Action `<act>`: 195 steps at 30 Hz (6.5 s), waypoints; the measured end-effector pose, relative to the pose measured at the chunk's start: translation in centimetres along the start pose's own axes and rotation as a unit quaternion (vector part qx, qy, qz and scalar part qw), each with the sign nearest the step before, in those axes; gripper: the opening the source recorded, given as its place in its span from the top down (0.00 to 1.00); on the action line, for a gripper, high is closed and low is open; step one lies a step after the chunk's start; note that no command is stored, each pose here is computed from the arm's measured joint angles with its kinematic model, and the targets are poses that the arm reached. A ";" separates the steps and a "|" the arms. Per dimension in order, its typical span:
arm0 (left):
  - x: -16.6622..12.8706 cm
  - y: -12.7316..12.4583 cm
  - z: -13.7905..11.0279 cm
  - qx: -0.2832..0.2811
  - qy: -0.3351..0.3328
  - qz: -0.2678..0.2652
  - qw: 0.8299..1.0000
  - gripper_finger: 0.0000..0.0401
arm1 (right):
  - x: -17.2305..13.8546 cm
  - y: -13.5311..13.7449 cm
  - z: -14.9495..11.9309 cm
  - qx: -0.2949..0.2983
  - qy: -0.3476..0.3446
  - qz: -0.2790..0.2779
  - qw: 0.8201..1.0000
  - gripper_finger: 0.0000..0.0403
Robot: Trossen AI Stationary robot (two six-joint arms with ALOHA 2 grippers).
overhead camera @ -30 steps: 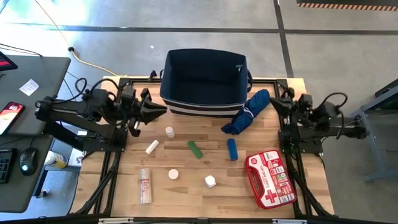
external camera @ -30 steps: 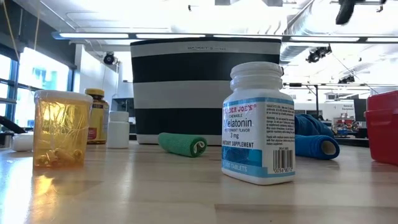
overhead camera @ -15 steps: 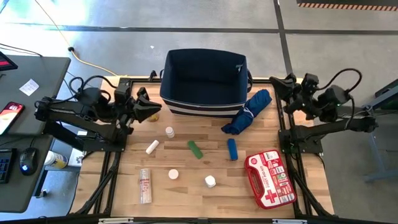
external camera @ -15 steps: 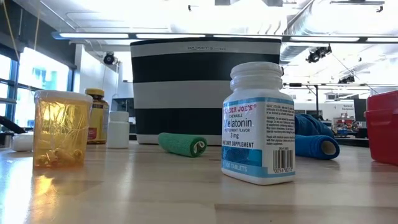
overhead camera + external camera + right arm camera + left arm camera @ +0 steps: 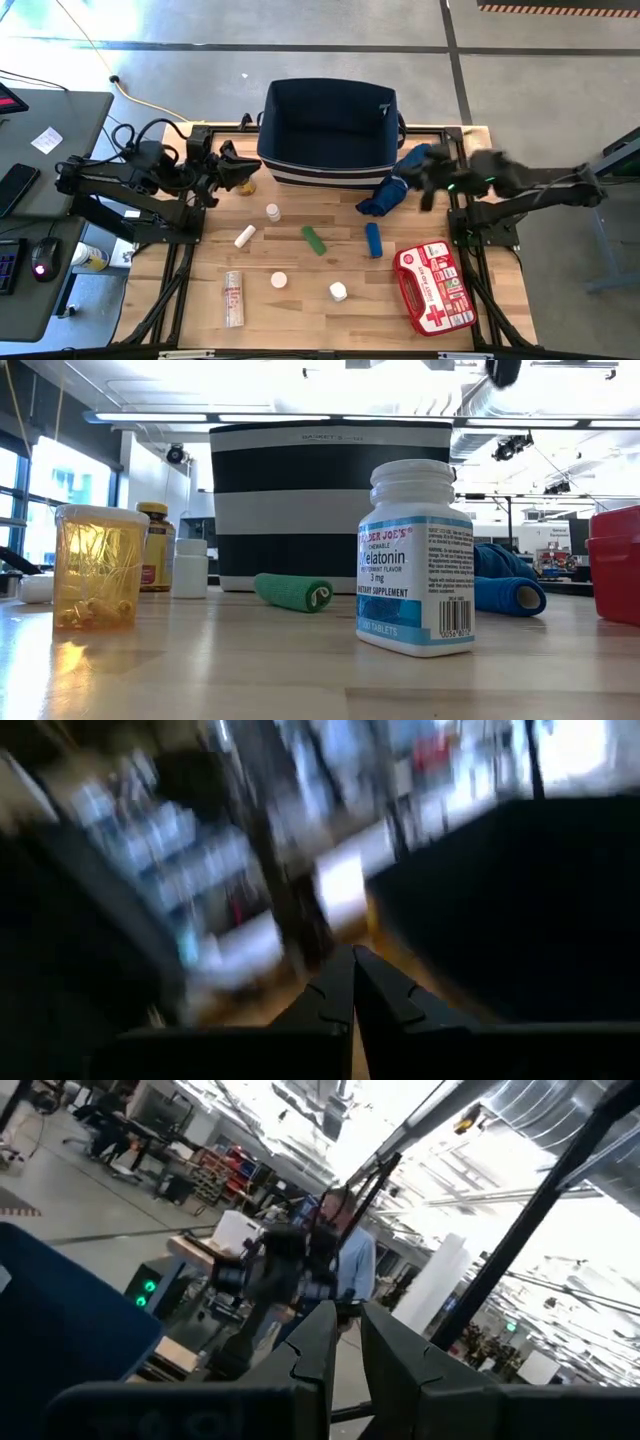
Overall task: Pick & place medical supplies in basket/bin
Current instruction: Adjust the blue bin, then put the yellow medicine bottle into the blue bin
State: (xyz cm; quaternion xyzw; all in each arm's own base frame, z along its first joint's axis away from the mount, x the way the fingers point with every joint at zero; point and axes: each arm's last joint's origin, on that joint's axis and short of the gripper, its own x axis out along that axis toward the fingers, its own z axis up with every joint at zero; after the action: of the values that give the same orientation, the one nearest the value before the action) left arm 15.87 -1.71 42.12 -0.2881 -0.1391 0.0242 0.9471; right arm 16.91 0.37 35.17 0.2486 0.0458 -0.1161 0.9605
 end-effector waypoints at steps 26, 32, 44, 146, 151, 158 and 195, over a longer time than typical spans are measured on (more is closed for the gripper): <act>-1.3 2.9 -3.7 -0.024 0.170 0.178 0.969 0.78 | 11.7 -5.3 -8.2 0.101 0.084 -0.327 0.936 1.00; -2.1 3.7 -4.6 -0.028 0.222 0.228 0.948 0.78 | 12.1 -6.6 -7.2 0.100 0.072 -0.328 0.936 1.00; -4.7 5.5 -6.2 -0.014 0.324 0.346 0.880 0.78 | 10.5 -5.2 -5.4 0.086 0.096 -0.229 0.965 1.00; -2.4 21.3 -4.9 0.097 0.567 0.425 0.699 0.33 | 2.0 2.5 -1.2 0.080 -0.063 -0.036 0.994 0.80; -2.4 21.2 -4.8 0.096 0.568 0.426 0.698 0.38 | 2.0 2.5 -1.2 0.080 -0.063 -0.036 0.994 0.80; -2.6 21.1 -4.8 0.085 0.574 0.431 0.691 0.31 | 2.0 2.5 -1.3 0.087 -0.060 -0.037 0.994 0.80; -1.9 4.6 14.1 0.260 0.322 0.483 0.772 0.39 | 2.0 2.5 -1.4 0.100 -0.058 -0.038 0.993 0.80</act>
State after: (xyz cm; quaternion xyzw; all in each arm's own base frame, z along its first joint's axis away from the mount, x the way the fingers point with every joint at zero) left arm 10.29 9.51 50.29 -0.0515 0.3429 0.4200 0.8387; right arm 19.46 2.75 34.86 0.3346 -0.0130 -0.1705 0.9267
